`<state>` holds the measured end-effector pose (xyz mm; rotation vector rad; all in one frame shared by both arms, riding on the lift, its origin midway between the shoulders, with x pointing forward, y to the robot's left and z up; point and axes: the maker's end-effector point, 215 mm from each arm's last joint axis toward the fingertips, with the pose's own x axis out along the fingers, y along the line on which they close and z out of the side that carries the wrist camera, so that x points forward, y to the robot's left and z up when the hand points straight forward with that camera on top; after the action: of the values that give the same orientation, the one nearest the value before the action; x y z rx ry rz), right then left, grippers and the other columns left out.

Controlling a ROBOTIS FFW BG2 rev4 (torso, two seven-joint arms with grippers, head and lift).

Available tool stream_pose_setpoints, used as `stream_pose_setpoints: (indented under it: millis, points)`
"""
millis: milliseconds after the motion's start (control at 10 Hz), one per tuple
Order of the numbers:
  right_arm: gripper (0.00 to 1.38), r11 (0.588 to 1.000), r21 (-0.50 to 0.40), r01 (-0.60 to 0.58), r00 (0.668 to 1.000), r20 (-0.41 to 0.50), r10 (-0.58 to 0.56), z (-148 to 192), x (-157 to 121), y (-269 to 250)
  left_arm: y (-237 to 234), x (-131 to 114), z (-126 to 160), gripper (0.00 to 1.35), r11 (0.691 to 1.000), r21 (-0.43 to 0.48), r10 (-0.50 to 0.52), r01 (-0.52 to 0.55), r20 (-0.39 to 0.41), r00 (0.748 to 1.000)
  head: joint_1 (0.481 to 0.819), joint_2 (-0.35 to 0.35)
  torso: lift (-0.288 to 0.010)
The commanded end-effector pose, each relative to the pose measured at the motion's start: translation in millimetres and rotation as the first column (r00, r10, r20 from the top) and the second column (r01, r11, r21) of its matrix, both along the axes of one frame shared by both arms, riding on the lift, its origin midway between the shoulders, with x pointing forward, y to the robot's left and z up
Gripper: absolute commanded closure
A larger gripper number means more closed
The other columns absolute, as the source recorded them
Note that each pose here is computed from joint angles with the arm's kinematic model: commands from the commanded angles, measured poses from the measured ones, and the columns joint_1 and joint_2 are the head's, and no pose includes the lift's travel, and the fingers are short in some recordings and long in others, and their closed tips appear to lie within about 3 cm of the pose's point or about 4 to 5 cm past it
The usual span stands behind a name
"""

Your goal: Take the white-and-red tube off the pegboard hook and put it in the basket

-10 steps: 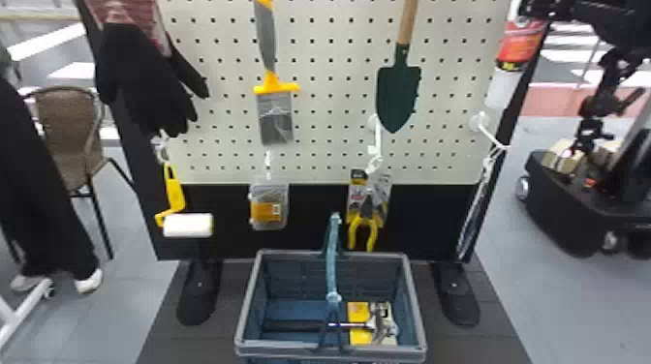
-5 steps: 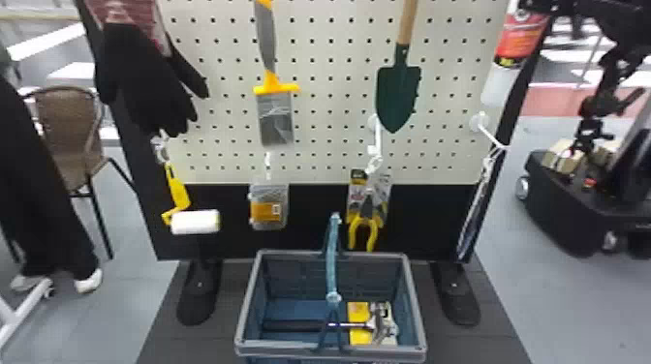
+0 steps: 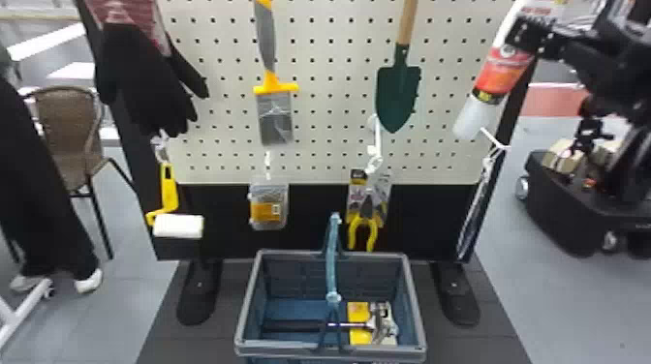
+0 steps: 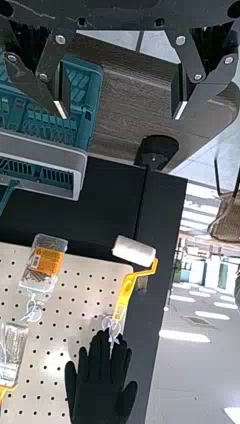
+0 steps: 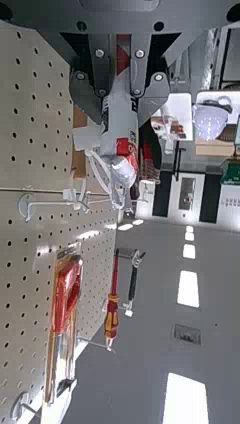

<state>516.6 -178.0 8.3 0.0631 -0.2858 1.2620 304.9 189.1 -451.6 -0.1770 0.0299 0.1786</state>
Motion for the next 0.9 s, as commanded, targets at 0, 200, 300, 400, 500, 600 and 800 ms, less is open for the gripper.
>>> stream_pose_setpoints:
  millis: [0, 200, 300, 400, 500, 600, 800]
  points:
    - [1.09, 0.998, 0.059, -0.016, 1.0, -0.012, 0.016, -13, -12, 5, 1, 1, 1, 0.48, 1.0, -0.001, 0.002, -0.002, 0.004, 1.0, 0.549, 0.0, -0.1]
    - [1.09, 0.989, 0.144, -0.018, 0.999, -0.043, 0.025, -33, -20, 11, 1, 2, 2, 0.48, 1.0, -0.005, 0.006, -0.005, 0.006, 1.0, 0.549, 0.0, -0.1]
    - [1.09, 0.983, 0.181, -0.014, 0.997, -0.069, 0.026, -46, -21, 12, 2, 3, 3, 0.48, 1.0, -0.005, 0.006, -0.006, 0.01, 1.0, 0.549, 0.0, -0.1]
    - [1.09, 0.976, 0.218, -0.01, 0.995, -0.098, 0.032, -62, -22, 13, 2, 4, 4, 0.48, 1.0, -0.005, 0.006, -0.006, 0.014, 1.0, 0.549, 0.0, -0.1]
    - [1.09, 0.973, 0.23, -0.001, 0.993, -0.115, 0.029, -74, -24, 15, 2, 4, 4, 0.48, 1.0, -0.007, 0.007, -0.007, 0.015, 1.0, 0.549, 0.0, -0.1]
    - [1.09, 0.969, 0.245, 0.015, 0.991, -0.136, 0.019, -84, -22, 15, 2, 4, 4, 0.48, 1.0, -0.008, 0.008, -0.008, 0.014, 1.0, 0.549, 0.0, -0.1]
    - [1.09, 0.96, 0.28, 0.029, 0.983, -0.18, 0.023, -103, -18, 13, 0, 6, 6, 0.48, 1.0, -0.003, 0.002, -0.002, 0.02, 1.0, 0.549, 0.0, -0.1]
